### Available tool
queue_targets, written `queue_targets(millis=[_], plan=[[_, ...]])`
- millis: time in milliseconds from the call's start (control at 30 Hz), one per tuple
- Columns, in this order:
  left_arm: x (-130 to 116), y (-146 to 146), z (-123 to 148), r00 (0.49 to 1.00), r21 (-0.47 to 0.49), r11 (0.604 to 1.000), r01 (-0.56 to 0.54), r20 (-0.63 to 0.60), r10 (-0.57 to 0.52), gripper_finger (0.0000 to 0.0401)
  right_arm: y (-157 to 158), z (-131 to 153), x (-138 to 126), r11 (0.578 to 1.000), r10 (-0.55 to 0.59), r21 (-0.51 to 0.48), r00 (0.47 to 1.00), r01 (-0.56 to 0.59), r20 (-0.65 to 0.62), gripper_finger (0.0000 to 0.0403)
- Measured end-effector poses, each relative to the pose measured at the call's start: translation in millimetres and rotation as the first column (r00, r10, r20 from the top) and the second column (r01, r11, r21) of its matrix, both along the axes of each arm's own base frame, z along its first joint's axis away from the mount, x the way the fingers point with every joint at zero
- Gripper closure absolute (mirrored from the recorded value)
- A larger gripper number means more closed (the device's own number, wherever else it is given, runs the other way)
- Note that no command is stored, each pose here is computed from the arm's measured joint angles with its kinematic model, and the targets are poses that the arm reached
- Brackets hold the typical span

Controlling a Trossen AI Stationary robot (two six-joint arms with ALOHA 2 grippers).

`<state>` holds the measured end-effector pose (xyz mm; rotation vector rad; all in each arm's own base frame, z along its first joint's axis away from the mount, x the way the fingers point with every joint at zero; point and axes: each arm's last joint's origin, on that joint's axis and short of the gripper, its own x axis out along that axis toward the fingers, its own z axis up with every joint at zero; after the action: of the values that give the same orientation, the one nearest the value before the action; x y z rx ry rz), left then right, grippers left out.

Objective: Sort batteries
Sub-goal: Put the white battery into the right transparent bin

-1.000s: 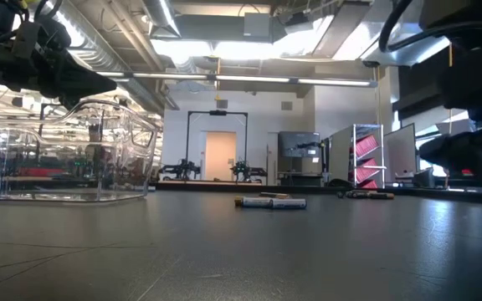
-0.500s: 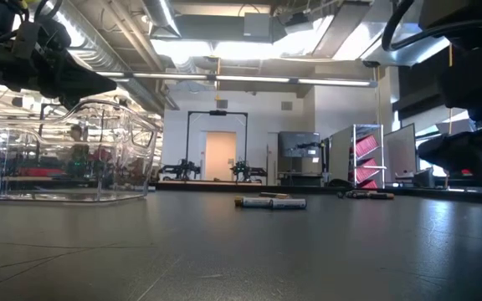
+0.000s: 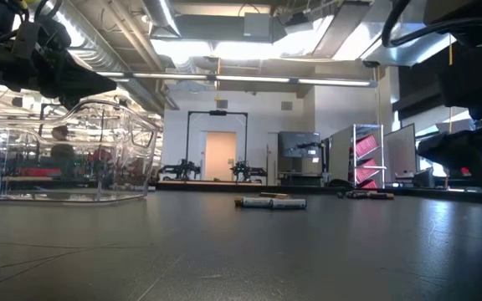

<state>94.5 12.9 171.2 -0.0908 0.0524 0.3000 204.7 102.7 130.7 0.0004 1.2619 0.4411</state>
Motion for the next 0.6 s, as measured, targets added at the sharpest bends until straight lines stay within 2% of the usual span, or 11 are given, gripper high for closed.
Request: queue_targets(millis=[100, 200, 300, 500, 600], plan=[[0, 0, 0, 1.0, 0.0, 1.0, 0.0, 0.0, 0.0, 0.0401, 0, 6, 4, 0.998, -0.059, -0.029, 0.998, 0.058, -0.012, 0.0127], [0, 0, 0, 1.0, 0.0, 1.0, 0.0, 0.0, 0.0, 0.0401, 0, 16, 7, 0.988, -0.123, -0.1, 0.991, 0.118, -0.045, 0.0127], [0, 0, 0, 1.0, 0.0, 1.0, 0.0, 0.0, 0.0, 0.0401, 0, 30, 11, 0.981, -0.143, -0.143, 0.987, 0.132, -0.068, 0.0127], [0, 0, 0, 1.0, 0.0, 1.0, 0.0, 0.0, 0.0, 0.0401, 6, 30, 9, 0.999, -0.032, 0.009, 0.988, 0.034, -0.148, 0.0127], [0, 0, 0, 1.0, 0.0, 1.0, 0.0, 0.0, 0.0, 0.0401, 4, 21, 4, 0.999, 0.005, 0.036, 0.987, 0.001, -0.162, 0.0127]])
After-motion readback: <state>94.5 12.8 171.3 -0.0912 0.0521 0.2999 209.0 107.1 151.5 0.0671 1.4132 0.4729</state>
